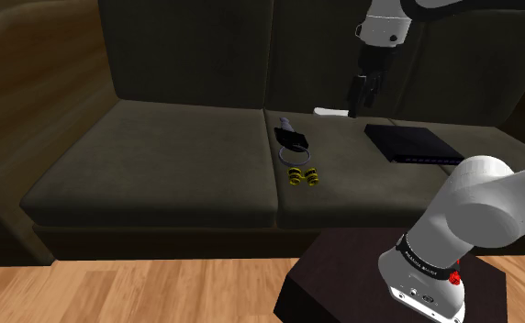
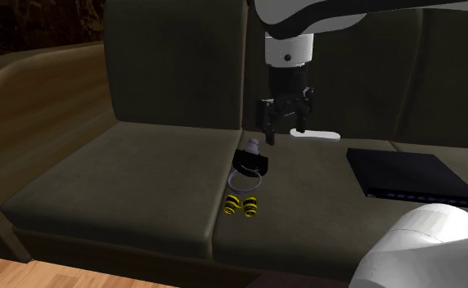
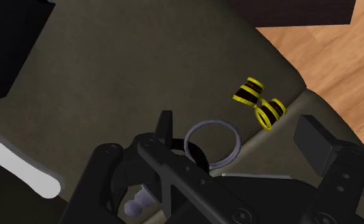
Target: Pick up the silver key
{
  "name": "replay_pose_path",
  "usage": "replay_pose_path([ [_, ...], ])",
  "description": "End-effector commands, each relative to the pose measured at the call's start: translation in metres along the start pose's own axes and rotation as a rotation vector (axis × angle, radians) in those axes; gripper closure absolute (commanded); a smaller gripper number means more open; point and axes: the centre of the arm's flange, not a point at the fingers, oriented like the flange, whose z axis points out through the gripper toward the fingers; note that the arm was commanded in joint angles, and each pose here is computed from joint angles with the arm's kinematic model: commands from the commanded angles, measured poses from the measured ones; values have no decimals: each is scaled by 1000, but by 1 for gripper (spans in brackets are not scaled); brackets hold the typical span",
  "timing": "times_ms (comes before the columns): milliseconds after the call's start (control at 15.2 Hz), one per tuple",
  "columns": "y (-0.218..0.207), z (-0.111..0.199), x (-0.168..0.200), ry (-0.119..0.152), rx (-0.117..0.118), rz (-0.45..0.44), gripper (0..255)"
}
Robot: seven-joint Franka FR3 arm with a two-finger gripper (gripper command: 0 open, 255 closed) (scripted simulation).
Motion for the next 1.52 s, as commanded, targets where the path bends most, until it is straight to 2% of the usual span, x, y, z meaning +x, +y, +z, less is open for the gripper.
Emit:
replay_pose_path([
  [0, 0, 0, 0, 0, 0, 0, 0],
  [1188, 72, 183, 130, 117, 236, 314, 0],
  [1254, 74, 189, 134, 121, 243, 324, 0],
  [1452, 73, 204, 135, 121, 243, 324, 0],
])
